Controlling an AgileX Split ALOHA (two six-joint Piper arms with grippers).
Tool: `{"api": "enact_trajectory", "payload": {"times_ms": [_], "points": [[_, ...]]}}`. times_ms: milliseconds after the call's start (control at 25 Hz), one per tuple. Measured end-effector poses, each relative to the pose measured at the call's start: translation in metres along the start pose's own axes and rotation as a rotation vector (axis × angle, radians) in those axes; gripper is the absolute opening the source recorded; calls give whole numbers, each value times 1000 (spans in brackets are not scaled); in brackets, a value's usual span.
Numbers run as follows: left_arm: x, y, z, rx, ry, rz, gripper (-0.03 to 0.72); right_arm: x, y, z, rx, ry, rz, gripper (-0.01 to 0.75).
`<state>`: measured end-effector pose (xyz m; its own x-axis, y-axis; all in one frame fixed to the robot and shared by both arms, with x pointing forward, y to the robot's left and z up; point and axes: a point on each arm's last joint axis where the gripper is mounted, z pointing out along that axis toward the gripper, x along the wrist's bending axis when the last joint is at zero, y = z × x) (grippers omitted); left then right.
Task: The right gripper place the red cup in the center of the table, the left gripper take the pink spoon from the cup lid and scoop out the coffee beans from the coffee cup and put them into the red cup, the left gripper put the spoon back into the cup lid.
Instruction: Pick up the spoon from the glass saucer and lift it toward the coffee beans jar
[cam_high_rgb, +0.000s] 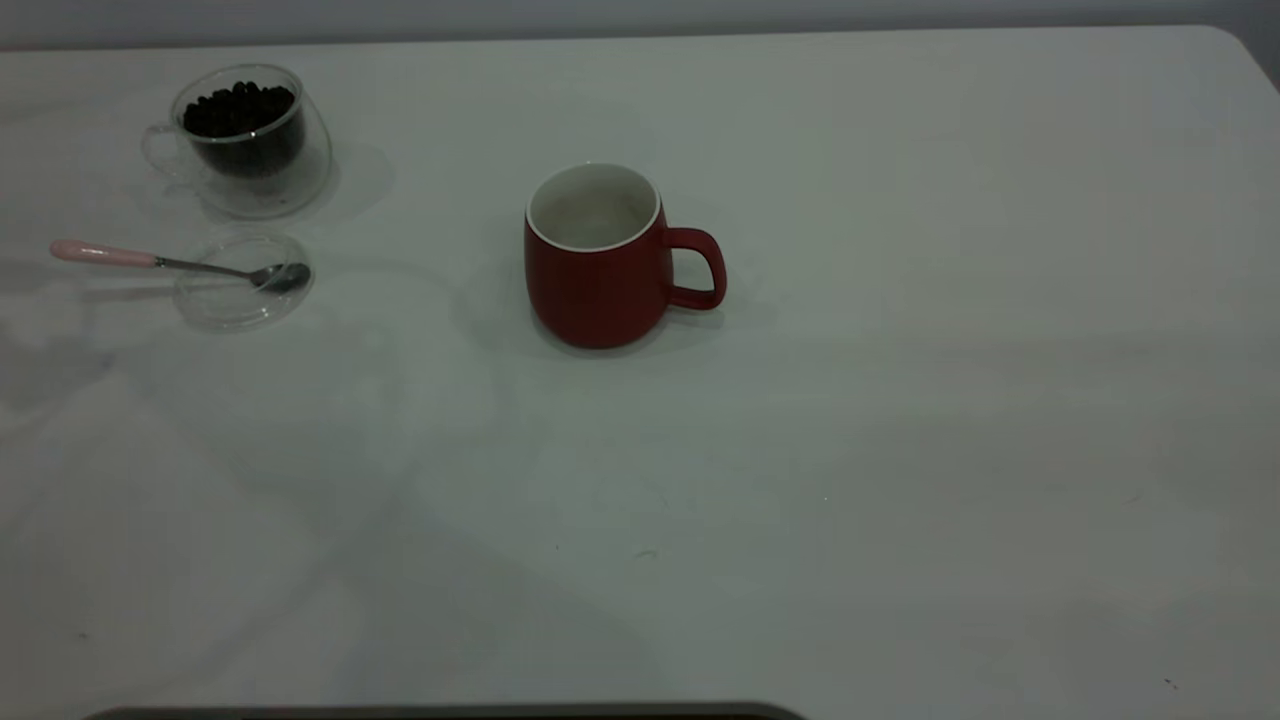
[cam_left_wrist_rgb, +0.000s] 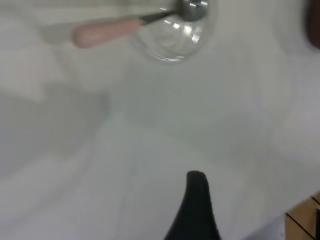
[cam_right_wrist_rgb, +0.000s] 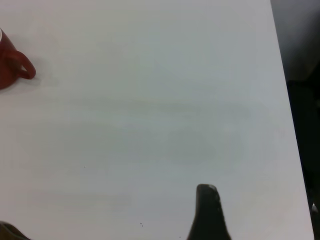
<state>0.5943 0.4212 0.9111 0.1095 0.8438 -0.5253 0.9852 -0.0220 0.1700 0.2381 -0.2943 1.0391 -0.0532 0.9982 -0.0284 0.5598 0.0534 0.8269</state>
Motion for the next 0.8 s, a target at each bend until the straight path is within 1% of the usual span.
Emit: {"api": "enact_trajectory", "payload": {"times_ms": [240, 400, 800], "points": [[36, 15, 21, 11, -7, -10, 710, 0, 0, 0, 0, 0, 0, 588], [55, 29, 34, 29, -29, 40, 710, 0, 0, 0, 0, 0, 0, 588], [83, 43, 60, 55, -72, 104, 710, 0, 0, 0, 0, 0, 0, 588]]}}
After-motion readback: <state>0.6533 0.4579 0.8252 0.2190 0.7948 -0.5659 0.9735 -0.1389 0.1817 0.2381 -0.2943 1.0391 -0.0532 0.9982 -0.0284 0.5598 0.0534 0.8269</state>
